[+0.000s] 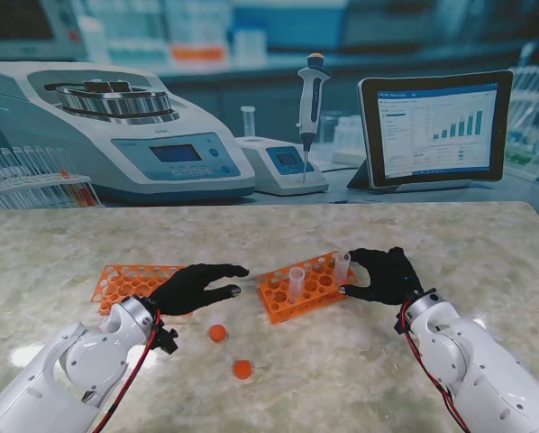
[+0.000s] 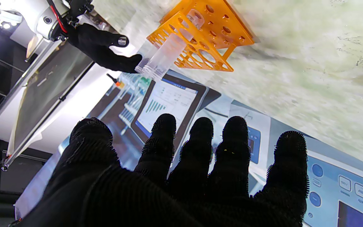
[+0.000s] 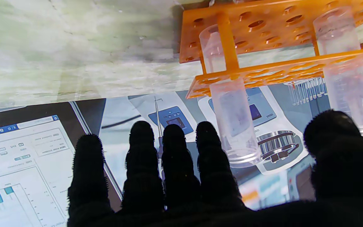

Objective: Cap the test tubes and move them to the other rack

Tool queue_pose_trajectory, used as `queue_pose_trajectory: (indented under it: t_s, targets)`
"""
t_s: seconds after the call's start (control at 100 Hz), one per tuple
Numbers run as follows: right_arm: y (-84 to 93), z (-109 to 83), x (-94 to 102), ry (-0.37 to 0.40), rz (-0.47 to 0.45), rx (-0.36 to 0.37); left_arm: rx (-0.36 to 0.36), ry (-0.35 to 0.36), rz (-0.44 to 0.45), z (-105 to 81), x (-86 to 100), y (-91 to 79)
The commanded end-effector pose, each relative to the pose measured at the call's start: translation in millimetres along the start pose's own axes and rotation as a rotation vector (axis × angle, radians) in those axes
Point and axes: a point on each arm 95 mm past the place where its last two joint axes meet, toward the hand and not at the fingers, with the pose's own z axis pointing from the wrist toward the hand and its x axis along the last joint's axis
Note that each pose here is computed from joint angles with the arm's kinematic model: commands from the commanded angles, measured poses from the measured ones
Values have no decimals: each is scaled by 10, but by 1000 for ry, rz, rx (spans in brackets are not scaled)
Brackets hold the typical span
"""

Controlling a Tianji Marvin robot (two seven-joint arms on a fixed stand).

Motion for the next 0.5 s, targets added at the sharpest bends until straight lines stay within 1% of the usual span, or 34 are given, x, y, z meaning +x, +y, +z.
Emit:
queue_pose_trajectory:
  t_s: [0.0, 0.18, 0.49]
  targets:
    - [-36, 30, 26, -1, 7, 3, -8, 2, 3, -1, 5, 5]
    - [-71, 102, 58, 9, 9, 8, -11, 1, 5, 2, 0, 6]
    - [-152, 209, 107, 8, 1, -5, -16, 0, 6, 4, -10, 9]
